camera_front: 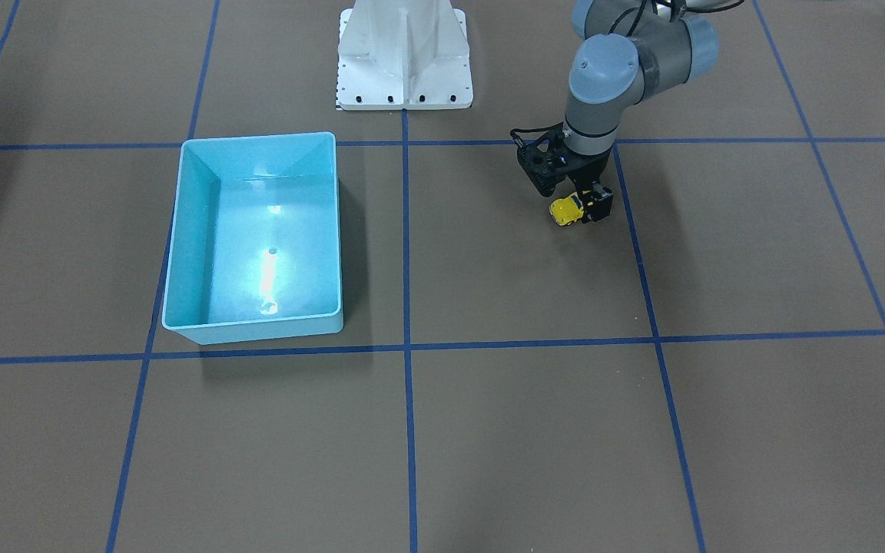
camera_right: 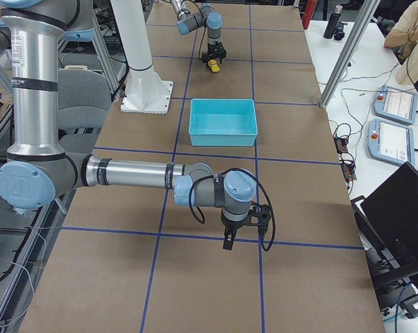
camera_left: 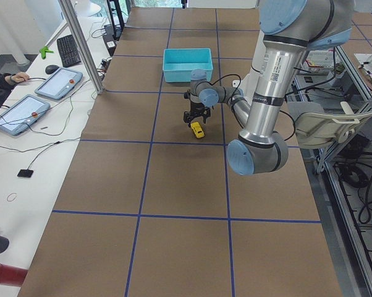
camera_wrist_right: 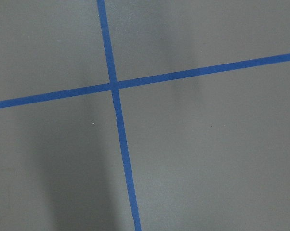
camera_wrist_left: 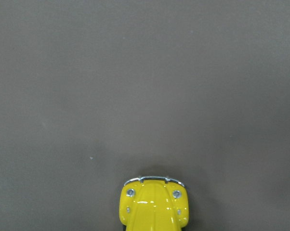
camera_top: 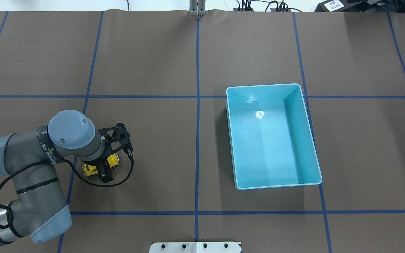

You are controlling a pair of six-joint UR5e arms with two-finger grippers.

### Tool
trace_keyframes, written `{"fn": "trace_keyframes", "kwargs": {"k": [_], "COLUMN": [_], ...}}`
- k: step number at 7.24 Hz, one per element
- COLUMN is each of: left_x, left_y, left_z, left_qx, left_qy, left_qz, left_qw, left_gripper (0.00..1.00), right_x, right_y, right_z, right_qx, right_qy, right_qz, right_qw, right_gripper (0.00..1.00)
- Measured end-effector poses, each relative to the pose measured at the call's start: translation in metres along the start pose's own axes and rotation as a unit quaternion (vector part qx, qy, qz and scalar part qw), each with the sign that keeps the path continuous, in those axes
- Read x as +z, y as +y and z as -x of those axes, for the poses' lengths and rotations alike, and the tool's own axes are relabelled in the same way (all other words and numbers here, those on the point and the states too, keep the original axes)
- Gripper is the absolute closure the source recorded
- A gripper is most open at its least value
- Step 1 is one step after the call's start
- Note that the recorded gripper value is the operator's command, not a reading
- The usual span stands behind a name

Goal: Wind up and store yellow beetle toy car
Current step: 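Press the left gripper on the car and drag it backward to wind it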

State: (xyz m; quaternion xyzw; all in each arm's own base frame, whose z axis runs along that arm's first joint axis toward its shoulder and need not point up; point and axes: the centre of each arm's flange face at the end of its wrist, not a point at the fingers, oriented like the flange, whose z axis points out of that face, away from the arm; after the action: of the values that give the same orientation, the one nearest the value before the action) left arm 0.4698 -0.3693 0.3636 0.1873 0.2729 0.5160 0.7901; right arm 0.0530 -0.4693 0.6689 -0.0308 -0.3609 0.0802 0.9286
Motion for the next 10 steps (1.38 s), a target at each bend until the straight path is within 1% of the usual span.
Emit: {"fn": "trace_keyframes", "kwargs": {"k": [2, 6, 10], "left_x": [0.0060, 0.0090, 0.0081], "left_y": [-0.0014, -0.0019, -0.0040], "left_z": [0.0016, 0.0024, 0.0020], "left_qx": [0.002, 0.003, 0.006], "left_qy": [0.000, 0.000, 0.001], "left_qz": [-0.007, -0.009, -0.023], "left_qw": [1.0000, 1.0000, 0.9997], "left_gripper": [0.00, 0.01, 0.02], "right_x": [0.0001, 0.0006, 0.0008], "right_y": [-0.0001, 0.0001, -0.0001], "right_z": [-0.0001, -0.0006, -0.0007], "right_qx": [0.000, 0.000, 0.000], "right_qy": [0.000, 0.000, 0.000], "right_qz": [0.000, 0.000, 0.001], "right_qw": [1.0000, 1.0000, 1.0000], "right_gripper": [0.00, 0.00, 0.00]}}
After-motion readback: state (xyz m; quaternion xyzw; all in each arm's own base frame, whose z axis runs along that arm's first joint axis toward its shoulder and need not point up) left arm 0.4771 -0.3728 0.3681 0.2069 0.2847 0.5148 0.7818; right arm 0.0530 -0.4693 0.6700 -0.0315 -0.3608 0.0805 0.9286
